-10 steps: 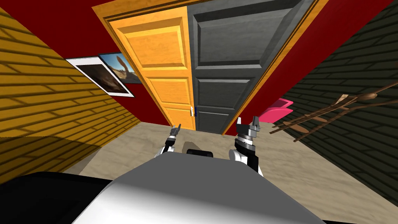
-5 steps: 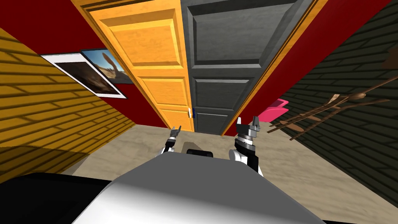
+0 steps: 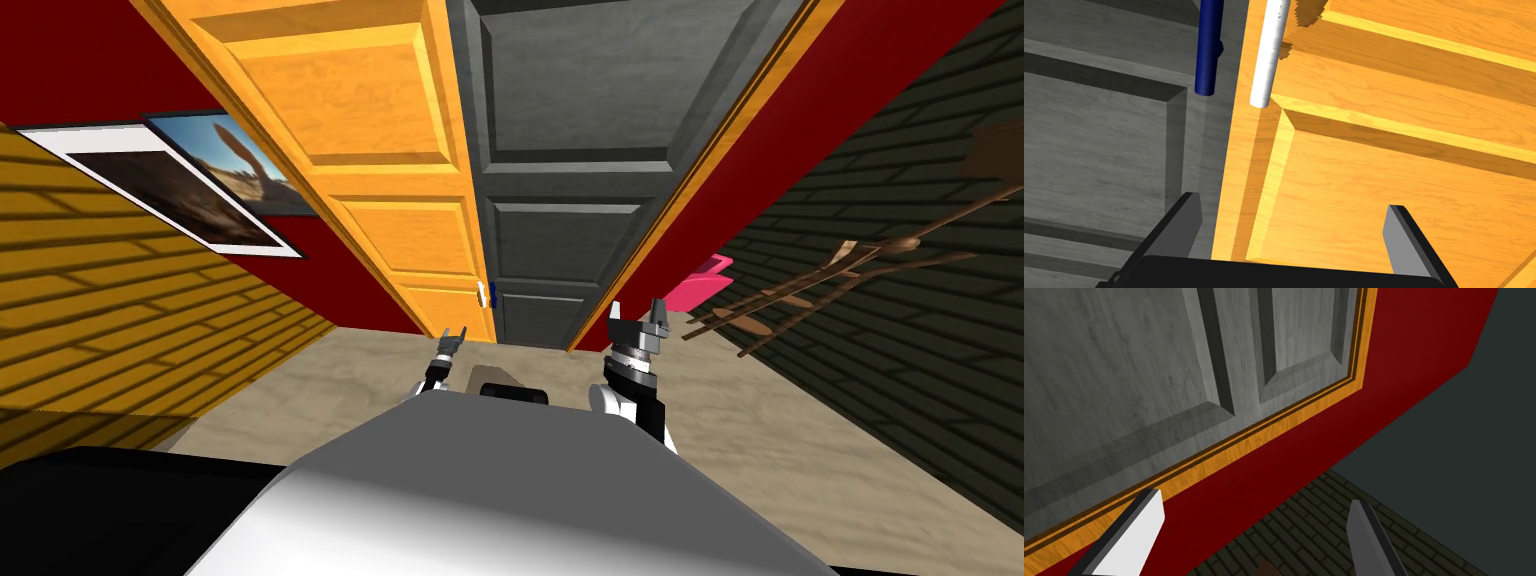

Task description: Pull the door open

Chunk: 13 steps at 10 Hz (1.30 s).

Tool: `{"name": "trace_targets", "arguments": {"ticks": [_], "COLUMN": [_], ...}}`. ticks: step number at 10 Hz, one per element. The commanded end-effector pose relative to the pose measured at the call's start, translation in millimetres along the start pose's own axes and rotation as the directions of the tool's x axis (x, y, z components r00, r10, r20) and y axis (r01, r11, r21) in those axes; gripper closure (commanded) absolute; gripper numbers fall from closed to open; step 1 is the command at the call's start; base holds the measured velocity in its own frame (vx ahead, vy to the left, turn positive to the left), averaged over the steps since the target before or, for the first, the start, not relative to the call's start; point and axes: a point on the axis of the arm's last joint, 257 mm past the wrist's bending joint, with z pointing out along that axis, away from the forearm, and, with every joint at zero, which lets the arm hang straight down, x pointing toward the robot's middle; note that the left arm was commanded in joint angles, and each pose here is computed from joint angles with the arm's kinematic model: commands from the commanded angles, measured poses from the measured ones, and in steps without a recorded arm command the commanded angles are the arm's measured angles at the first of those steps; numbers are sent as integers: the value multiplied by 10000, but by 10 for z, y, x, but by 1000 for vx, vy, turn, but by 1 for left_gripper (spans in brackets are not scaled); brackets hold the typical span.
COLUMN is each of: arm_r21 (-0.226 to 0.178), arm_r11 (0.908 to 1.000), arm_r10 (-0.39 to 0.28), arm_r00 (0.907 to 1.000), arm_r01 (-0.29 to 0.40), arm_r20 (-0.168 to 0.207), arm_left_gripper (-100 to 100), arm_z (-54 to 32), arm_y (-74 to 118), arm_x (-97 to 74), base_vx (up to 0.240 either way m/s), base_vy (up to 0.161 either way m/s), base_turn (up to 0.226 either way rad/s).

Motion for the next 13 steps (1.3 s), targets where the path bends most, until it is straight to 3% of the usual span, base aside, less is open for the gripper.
{"name": "trace_targets", "arguments": {"ticks": [1, 5, 10, 11, 12, 13], "arm_r21": [-44, -105, -69, -83, -286, -329], "arm_r11": [9995, 9939, 9804, 9825, 9788, 9780], "arm_r10": [321, 1096, 1957, 1849, 1990, 2013], "arm_r00": [9994, 9928, 9773, 9796, 9744, 9734], "arm_r01": [-322, -1102, -1969, -1861, -2030, -2059], "arm_r20": [-140, -487, -811, -788, -1046, -1096], "arm_left_gripper": [-100, -100, -100, -100, -100, -100], "arm_z": [-11, -52, -67, -80, -191, -213], "arm_y": [30, 96, 135, 133, 291, 324], "arm_x": [72, 237, 398, 381, 432, 441], "base_vx": [118, 122, 165, 97, -70, -148], "base_vy": [2, -13, 6, 1, 23, 30], "base_turn": [-44, -69, -67, -10, 112, 88]}}
